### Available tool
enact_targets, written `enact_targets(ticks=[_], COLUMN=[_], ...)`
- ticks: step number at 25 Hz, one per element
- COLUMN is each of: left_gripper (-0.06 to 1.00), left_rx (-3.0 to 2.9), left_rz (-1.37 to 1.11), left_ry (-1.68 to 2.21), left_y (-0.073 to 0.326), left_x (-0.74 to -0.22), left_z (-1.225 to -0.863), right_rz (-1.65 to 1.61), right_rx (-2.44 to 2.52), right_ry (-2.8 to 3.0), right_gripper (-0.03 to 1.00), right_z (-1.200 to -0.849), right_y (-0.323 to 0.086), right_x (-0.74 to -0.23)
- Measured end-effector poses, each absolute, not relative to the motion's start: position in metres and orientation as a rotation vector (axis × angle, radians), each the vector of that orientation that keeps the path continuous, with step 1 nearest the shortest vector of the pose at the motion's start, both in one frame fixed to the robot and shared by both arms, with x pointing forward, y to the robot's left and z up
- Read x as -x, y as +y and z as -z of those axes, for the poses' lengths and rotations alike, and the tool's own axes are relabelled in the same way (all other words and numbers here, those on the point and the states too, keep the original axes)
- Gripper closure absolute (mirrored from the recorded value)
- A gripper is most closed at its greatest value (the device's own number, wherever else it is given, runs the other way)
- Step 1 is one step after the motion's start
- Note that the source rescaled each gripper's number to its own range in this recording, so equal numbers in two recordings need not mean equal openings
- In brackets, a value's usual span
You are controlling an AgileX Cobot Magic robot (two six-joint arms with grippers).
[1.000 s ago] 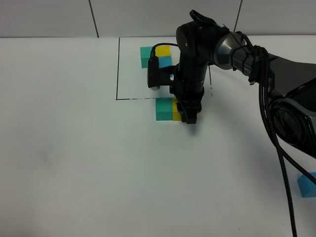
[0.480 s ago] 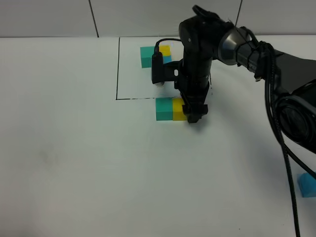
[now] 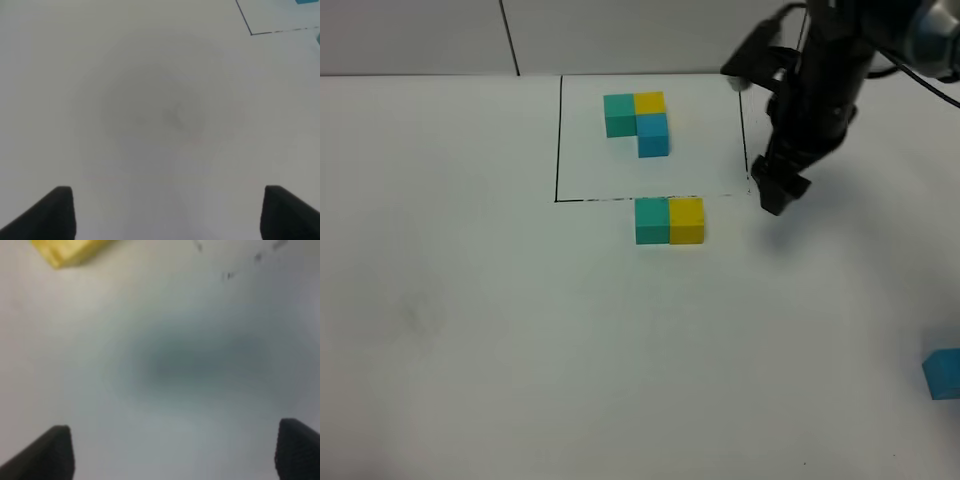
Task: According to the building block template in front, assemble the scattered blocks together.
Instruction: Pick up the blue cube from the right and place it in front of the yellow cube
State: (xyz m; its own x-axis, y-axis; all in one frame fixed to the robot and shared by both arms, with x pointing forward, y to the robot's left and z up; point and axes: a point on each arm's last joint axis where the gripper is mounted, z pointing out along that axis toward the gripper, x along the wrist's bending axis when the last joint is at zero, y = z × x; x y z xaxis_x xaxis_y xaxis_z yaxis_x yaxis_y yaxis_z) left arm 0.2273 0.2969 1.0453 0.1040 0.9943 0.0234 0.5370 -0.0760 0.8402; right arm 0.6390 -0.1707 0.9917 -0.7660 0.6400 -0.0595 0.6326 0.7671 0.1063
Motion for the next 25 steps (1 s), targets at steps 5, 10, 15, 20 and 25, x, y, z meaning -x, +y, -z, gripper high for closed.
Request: enact_targets(ticks=[5,10,15,20,25], left_gripper=[0.12,0.12,0.12,0.12,0.12], left_rx=[-1.701,-1.701,-1.701,-1.701,-1.701], left_rz=[-0.850,-0.850,-0.850,-0.850,-0.850], left_ry=[1.512,1.512,1.512,1.512,1.512], left_y=[0.297,0.297,0.297,0.297,0.297], left_x=[-0.227,-0.227,-0.227,-0.227,-0.227], left_z=[-1.045,-1.045,-1.045,-1.045,-1.045], right_rz=[-0.255,-0.318,-0.259,-0.202,-0.217], right_rx=[-1.483,-1.739,-1.926,-2.024,-2.034], right_ry=[2.546,2.305,2.207,2.183,2.167], right_gripper=[0.31,0.31,0.31,0.31,0.31], right_z=[-0.985,-0.988,-0.974,-0.955,-0.938], right_y=[-0.228,-0.275,-0.305,-0.316,-0.315], right_x=[-0.585,-0.524,-0.484,-0.464,-0.452])
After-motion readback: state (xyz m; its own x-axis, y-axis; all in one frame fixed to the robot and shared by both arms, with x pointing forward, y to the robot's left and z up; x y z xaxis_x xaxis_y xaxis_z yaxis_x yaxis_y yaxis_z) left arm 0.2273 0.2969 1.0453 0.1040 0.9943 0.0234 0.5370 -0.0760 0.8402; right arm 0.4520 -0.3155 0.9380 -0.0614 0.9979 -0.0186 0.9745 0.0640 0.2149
